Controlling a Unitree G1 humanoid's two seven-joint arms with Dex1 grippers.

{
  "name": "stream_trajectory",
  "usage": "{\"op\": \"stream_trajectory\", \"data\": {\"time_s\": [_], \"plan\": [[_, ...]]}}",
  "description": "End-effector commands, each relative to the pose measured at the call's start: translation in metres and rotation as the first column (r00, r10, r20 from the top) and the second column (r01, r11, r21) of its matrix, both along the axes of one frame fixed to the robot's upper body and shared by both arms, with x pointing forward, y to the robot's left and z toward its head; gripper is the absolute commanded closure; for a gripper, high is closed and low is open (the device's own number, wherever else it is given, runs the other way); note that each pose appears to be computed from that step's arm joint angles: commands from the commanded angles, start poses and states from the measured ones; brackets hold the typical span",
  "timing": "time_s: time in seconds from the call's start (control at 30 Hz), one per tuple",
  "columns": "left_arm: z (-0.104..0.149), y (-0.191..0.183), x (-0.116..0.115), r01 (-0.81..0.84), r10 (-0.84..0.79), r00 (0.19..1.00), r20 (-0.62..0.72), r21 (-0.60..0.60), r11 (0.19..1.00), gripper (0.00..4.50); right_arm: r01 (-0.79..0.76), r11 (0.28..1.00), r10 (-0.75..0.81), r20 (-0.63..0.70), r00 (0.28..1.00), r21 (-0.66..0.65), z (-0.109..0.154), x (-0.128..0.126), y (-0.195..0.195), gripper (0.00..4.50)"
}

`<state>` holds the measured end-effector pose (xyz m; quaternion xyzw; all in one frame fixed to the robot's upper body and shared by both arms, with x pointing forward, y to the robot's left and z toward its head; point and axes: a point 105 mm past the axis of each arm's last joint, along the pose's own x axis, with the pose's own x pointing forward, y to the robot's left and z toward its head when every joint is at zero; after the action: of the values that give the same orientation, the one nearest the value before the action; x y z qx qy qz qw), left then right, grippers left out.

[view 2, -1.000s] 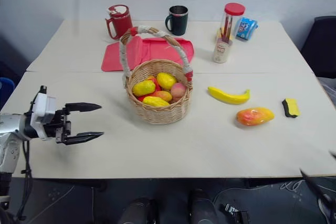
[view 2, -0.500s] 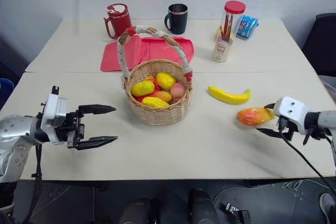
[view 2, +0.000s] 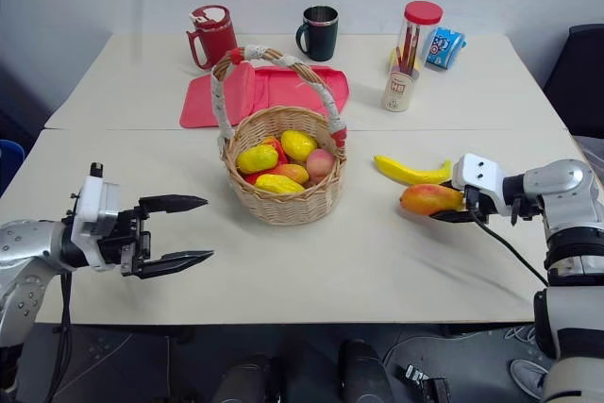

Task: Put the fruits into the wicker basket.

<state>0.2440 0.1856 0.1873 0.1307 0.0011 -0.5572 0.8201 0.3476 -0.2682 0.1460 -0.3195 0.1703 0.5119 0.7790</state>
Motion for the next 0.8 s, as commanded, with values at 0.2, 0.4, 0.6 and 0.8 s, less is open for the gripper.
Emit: {"op": "stream_trajectory", "data": {"time_s": [0.2, 0.4, 0.6, 0.8], "plan": [[0.022, 0.017, 0.000, -0.152, 0.162, 0.986, 0.040, -0.183, 0.971, 0.00, -0.204, 0.922, 0.268, -0.161, 0.950, 0.330, 0.063, -0.076, 0.107, 1.90], [0.019, 0.023, -0.004, -0.211, 0.220, 0.975, 0.021, -0.207, 0.955, 0.00, -0.014, 0.795, 0.145, -0.168, 0.975, 0.606, 0.102, -0.058, 0.210, 1.90], [0.019, 0.024, -0.007, -0.235, 0.245, 0.969, 0.025, -0.205, 0.950, 0.00, 0.260, 0.714, -0.135, -0.237, 0.962, 0.650, 0.095, -0.020, 0.224, 1.90], [0.019, 0.023, -0.008, -0.238, 0.250, 0.967, 0.039, -0.195, 0.952, 0.00, 0.217, 0.730, -0.139, -0.170, 0.976, 0.648, 0.091, -0.024, 0.236, 0.03]]}}
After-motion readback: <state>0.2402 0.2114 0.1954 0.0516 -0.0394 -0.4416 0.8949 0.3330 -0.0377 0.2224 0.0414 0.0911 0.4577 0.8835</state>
